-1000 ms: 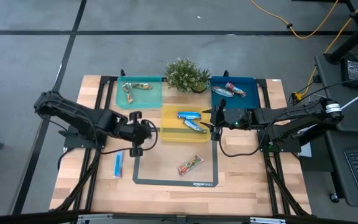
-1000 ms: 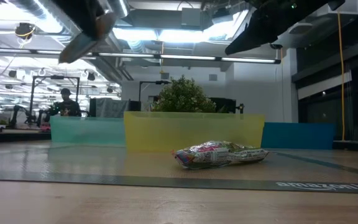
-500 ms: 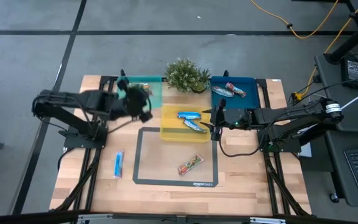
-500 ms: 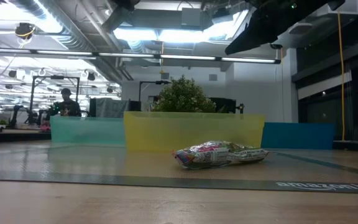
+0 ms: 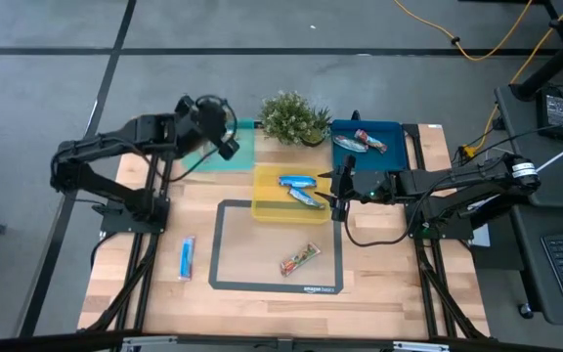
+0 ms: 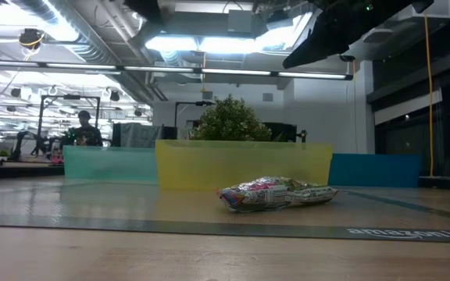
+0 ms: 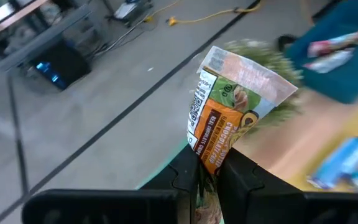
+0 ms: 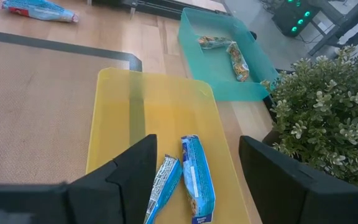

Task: Pick and place Granola Bars by type
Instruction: Put the orange granola bar into the green bin

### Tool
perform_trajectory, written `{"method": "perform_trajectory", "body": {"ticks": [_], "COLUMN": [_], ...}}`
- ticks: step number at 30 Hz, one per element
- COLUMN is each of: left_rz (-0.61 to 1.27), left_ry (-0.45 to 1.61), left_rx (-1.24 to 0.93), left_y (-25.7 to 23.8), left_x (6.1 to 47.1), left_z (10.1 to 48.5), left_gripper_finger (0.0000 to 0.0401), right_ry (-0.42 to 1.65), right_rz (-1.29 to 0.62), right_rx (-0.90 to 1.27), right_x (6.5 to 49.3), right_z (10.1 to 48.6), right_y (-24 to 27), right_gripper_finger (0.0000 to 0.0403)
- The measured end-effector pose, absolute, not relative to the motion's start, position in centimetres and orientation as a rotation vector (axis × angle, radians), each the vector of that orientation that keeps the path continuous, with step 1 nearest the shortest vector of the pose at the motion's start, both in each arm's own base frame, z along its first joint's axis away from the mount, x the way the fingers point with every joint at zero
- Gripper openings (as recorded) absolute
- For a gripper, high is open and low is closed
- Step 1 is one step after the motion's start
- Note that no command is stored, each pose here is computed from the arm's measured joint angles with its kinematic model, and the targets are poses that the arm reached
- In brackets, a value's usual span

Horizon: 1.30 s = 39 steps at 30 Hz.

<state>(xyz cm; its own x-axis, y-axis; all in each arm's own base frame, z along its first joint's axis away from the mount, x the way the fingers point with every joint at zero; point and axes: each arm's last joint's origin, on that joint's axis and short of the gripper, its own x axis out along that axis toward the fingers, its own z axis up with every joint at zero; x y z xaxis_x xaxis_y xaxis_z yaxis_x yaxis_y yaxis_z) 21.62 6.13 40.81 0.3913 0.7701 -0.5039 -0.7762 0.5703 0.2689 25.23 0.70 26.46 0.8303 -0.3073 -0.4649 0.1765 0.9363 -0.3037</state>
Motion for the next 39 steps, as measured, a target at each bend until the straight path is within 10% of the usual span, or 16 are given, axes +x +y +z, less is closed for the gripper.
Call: {"method": "perform_trajectory", "body": {"ticks": [19, 39], "left_rz": [1.103, 1.019], "left_ry": [0.7, 1.117], "left_rx": [-0.172, -0.194], "left_y": [13.8, 18.3], "left_x": [18.8, 20.0], "left_z": [40.7, 28.8], "left_gripper_finger": [0.0024, 0.0024], "right_ry": [0.528, 0.531], "right_rz": [-0.254, -0.249], "right_rx": [-0.274, -0.297], "right_x": [25.3, 25.3], "right_z": [26.5, 26.5], "right_y": [0.7, 0.7], "right_gripper_finger": [0.0229, 0.0229]}}
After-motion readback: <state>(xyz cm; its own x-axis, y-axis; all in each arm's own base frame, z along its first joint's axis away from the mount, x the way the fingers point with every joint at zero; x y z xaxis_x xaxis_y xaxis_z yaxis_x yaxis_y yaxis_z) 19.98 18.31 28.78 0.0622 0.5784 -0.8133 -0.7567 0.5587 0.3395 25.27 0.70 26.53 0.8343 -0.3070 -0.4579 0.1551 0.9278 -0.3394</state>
